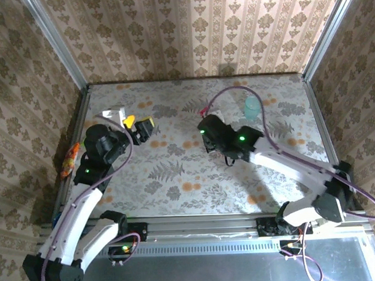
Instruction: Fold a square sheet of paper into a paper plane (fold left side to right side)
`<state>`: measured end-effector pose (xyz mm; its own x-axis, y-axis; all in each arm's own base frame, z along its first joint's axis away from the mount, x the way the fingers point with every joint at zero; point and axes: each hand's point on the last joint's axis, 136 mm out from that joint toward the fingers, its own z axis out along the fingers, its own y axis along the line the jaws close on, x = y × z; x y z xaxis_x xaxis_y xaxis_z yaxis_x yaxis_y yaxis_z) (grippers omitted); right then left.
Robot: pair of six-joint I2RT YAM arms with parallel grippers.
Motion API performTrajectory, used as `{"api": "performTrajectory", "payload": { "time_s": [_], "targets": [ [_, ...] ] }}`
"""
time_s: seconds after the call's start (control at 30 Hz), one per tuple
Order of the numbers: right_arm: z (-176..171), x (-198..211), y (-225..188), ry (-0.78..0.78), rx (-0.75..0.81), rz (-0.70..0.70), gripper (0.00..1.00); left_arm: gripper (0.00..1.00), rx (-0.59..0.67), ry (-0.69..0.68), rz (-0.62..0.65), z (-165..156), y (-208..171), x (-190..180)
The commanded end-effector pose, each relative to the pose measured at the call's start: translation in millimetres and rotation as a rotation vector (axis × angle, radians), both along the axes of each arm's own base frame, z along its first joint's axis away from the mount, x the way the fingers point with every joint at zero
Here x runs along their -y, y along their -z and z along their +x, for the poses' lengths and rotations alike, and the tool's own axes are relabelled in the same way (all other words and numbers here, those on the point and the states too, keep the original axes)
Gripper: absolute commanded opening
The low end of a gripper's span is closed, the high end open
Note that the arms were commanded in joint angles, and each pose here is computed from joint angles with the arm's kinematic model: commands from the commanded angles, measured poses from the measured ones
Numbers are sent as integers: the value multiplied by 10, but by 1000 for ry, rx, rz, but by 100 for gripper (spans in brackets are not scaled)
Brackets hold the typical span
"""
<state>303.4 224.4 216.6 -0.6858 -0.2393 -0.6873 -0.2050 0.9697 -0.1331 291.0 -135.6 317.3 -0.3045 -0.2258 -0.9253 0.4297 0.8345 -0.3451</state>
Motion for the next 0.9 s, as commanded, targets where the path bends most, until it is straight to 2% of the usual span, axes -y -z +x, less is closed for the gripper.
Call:
{"api": "performTrajectory", "payload": {
  "time_s": [0.0,0.17,0.37,0.47,0.6,0.73,0.87],
  "targets": [
    [-7,514,74,125,15,-453,1,79,-56,-259,95,-9,233,-535],
    [54,412,393,110,-54,-644,4,79,-61,-377,90,-124,264,-838],
    [60,183,949,39,-183,-801,7,79,-79,-390,87,-133,279,-884],
    [-32,21,1285,-24,-305,-804,7,79,-92,-377,86,-103,297,-858],
    [-144,-177,1537,-92,-428,-728,11,79,-122,-356,85,-64,338,-818],
    [-212,-329,1548,-120,-494,-569,29,79,-157,-314,70,-25,412,-741],
    [-241,-408,1451,-119,-533,-332,43,78,-199,-257,50,17,497,-636]
  ]
}}
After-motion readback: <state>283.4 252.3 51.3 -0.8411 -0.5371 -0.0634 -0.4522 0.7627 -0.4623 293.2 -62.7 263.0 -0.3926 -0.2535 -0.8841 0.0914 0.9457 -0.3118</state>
